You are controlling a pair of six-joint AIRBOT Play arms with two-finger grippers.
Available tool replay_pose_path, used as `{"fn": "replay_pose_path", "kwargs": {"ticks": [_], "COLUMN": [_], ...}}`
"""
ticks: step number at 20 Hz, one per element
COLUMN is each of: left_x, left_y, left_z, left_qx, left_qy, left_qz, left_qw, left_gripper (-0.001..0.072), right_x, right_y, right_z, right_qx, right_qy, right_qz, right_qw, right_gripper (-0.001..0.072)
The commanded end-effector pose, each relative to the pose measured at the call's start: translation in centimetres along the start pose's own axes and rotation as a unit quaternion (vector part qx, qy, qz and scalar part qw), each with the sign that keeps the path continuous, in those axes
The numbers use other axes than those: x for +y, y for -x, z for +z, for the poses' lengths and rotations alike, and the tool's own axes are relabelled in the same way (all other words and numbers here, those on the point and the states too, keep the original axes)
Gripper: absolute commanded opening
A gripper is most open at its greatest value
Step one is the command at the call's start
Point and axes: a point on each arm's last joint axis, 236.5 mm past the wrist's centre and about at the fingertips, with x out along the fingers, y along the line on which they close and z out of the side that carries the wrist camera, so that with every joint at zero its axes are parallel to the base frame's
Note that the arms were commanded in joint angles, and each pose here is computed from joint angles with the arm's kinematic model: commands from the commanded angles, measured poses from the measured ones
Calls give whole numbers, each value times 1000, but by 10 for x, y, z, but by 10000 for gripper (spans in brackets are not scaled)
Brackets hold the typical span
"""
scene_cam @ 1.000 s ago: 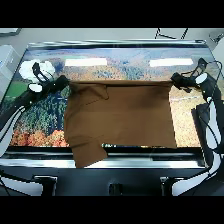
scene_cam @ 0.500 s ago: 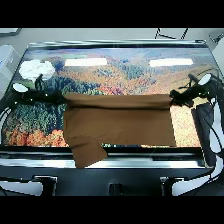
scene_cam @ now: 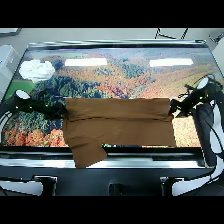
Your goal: Fold the clothes and pants, and hang the long-sleeved shirts on hangers.
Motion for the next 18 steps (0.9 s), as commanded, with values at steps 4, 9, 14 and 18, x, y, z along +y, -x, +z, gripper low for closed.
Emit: {"fn": "replay_pose_path", "kwargs": {"ticks": [4, 9, 14, 18], "left_x": [32, 34, 24, 19], "left_y": [46, -15, -53, -62], "left_z": [-62, -160, -182, -185], "left_qx": [54, 76, 71, 76], "left_qy": [-5, 3, 8, -12], "left_qz": [54, -6, -29, -19], "left_qw": [997, 997, 997, 997], "left_gripper": [533, 508, 439, 338], "right_x": [-52, -64, -62, -64], "right_y": [42, 13, 10, 7], "right_z": [-56, -112, -122, -118], "right_qx": [42, 72, 80, 70], "right_qy": [-69, -77, -78, -79], "right_qz": [11, 17, 20, 17], "right_qw": [997, 994, 994, 994], "right_gripper": [564, 556, 547, 549]}}
